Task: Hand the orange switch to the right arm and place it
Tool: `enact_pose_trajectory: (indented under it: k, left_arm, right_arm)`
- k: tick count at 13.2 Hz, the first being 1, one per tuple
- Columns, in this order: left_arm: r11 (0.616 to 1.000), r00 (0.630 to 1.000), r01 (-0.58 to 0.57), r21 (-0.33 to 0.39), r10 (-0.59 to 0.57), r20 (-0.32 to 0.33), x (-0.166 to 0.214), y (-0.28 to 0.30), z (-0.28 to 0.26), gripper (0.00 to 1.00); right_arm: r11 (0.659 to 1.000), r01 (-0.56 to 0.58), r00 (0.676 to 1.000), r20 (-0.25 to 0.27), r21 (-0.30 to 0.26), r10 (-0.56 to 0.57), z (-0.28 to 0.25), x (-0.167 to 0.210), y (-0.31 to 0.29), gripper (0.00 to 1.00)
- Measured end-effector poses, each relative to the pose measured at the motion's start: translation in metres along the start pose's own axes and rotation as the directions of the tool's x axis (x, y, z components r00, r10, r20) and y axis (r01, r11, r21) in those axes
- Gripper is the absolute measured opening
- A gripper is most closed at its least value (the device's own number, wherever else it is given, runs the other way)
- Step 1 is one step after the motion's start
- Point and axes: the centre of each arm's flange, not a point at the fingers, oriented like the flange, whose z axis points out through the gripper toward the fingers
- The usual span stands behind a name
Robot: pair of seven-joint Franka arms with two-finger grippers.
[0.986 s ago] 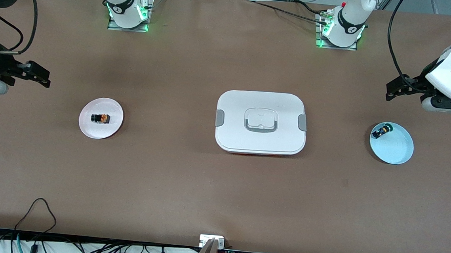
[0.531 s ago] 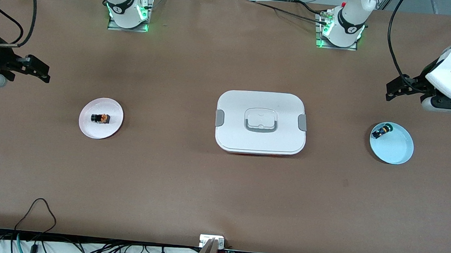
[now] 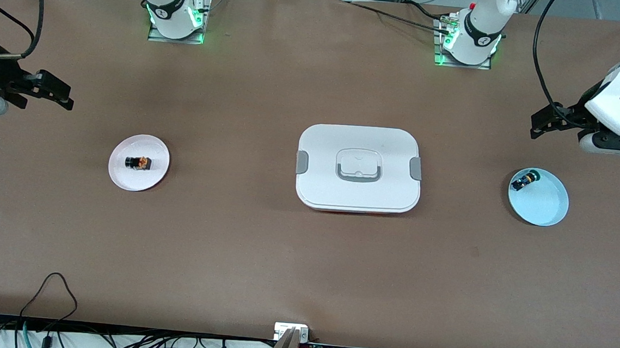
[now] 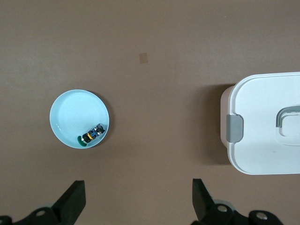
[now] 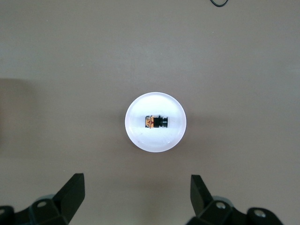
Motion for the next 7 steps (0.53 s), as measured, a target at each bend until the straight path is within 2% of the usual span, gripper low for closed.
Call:
enact_pose_trajectory:
  k: [7]
  left_arm:
    - [1.0,1.0,0.0,0.0,0.0,0.0,0.0,0.0,0.0,1.0]
  right_arm:
    - [1.0,0.001,1.0,-0.001,-0.014,-0.001,-0.001,0.0,0.0012,1.0]
